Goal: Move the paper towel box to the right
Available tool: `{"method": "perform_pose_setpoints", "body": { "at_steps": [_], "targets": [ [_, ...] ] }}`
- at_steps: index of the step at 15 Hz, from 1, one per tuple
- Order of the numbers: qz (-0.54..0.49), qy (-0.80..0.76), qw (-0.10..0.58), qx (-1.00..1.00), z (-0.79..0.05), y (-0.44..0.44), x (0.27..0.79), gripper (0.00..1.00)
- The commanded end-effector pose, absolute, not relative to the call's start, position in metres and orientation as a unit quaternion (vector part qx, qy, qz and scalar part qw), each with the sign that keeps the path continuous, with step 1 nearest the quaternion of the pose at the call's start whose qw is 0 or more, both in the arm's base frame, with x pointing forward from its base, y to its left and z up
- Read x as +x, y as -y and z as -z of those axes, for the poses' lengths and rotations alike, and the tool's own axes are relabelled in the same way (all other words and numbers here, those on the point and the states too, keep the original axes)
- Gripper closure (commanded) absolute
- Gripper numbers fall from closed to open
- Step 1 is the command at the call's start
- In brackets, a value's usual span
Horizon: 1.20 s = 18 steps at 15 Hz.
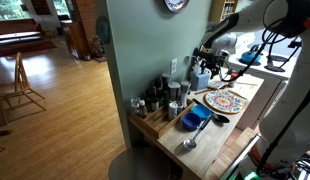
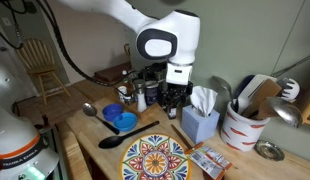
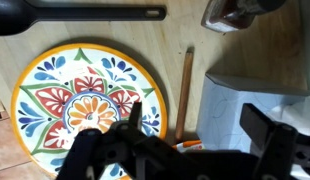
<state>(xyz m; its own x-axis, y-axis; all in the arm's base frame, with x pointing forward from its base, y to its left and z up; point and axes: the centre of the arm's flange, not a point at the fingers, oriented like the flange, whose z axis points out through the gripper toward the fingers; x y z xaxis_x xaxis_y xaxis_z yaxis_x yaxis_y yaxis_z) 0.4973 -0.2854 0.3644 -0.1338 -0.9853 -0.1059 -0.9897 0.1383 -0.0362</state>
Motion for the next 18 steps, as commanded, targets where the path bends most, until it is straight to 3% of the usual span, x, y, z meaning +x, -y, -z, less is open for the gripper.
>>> {"method": "perform_pose_setpoints", "body": {
  "at_steps": [1,18],
  "targets": [
    [-0.023,-0.747,0.047,-0.662,-0.358,0.292,0.509,0.00],
    [0.004,-0.765,0.028,-0.643,-0.310,0.346,0.558,0.00]
  ]
}}
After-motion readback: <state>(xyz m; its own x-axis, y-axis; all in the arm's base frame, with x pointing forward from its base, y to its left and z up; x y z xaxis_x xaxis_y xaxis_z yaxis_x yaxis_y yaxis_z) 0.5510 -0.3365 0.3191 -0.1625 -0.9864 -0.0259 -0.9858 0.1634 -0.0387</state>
